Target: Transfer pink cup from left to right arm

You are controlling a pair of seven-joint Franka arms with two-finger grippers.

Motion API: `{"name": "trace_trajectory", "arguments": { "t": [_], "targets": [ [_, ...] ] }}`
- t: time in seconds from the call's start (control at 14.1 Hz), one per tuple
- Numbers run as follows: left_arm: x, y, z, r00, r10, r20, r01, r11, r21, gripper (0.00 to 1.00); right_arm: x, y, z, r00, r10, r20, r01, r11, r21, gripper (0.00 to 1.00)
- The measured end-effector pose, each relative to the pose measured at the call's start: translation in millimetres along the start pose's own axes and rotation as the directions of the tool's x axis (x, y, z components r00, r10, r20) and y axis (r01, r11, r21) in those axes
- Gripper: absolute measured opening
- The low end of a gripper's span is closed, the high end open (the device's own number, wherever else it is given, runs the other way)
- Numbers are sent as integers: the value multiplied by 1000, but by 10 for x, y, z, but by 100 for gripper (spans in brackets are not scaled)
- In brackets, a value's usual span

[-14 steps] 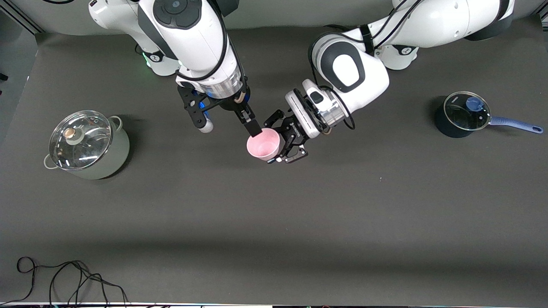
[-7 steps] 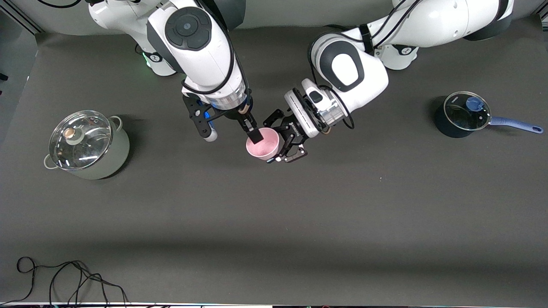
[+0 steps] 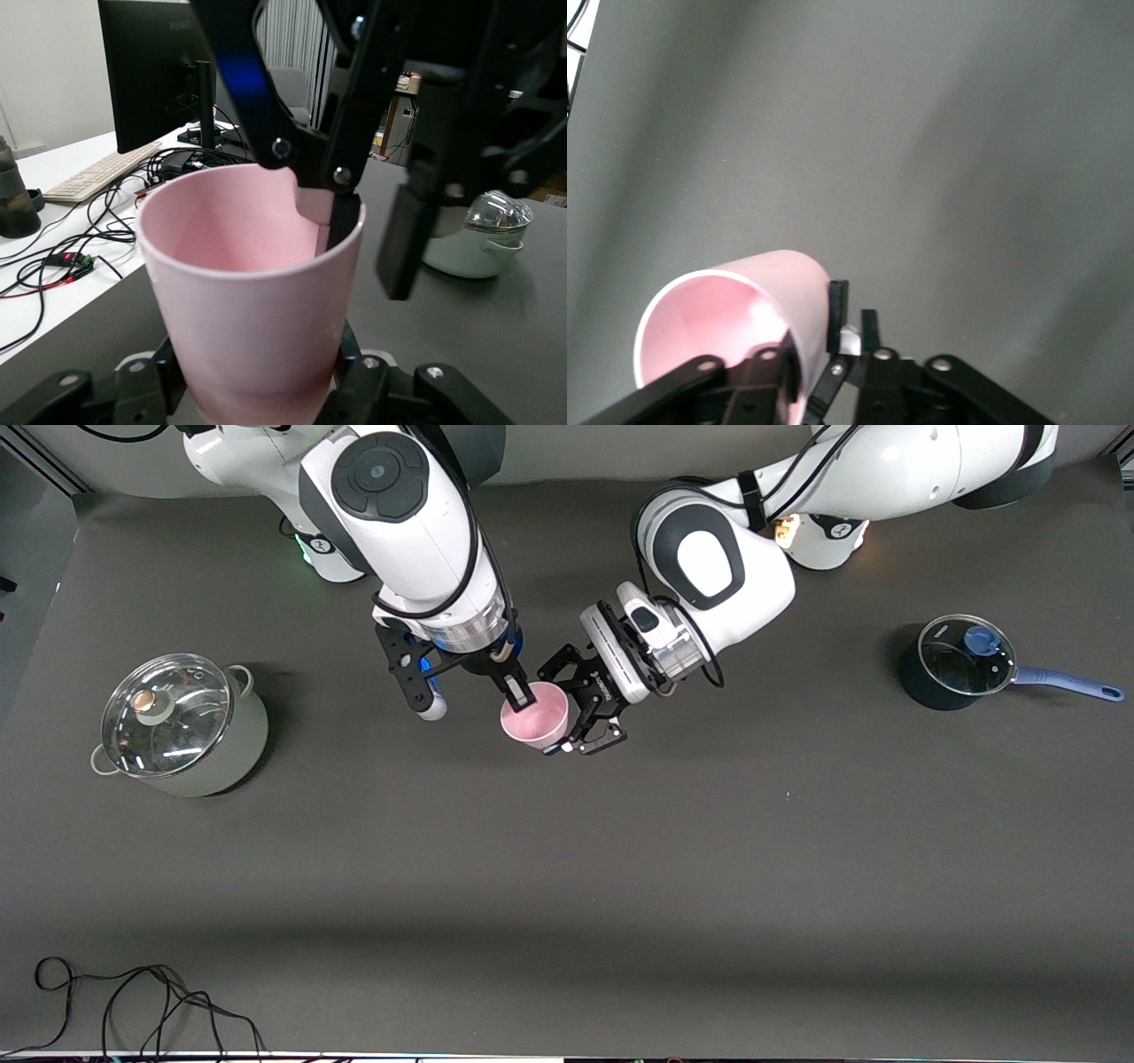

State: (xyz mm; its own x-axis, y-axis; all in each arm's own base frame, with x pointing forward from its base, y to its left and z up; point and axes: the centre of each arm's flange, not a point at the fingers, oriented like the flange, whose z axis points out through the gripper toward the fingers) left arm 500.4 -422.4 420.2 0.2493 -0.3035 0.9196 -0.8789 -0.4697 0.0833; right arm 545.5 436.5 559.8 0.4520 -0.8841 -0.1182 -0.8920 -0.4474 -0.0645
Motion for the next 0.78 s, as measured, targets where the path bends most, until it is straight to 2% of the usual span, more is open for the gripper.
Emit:
{"name": "trace_trajectory", "arguments": {
  "t": [0.14,0.21,0.35,0.64,0.71,0.78],
  "targets": [
    [-7,9,4,1000,11,2,-11,1000,-1,65,-1,-14,14,1000,0,0,0,1000,4,4],
    [-9,7,4,1000,15,3,-15,1000,0,65,-2,-15,18,1000,0,0,0,1000,3,4],
    [-10,-33,-7,1000,-11,3,11,1000,8,74,-10,-17,13,1000,-1,1,1,1000,7,4],
    [-6,-45,-10,1000,-30,2,30,1000,10,76,-10,-20,4,1000,-1,2,1,1000,10,4],
    [-3,-62,-15,999,-32,1,32,999,13,82,-11,-18,5,1000,-1,2,1,1000,8,4],
    [1,-88,-21,999,-35,-1,35,999,18,92,-11,-19,4,1000,-1,2,1,1000,9,4]
  ]
}}
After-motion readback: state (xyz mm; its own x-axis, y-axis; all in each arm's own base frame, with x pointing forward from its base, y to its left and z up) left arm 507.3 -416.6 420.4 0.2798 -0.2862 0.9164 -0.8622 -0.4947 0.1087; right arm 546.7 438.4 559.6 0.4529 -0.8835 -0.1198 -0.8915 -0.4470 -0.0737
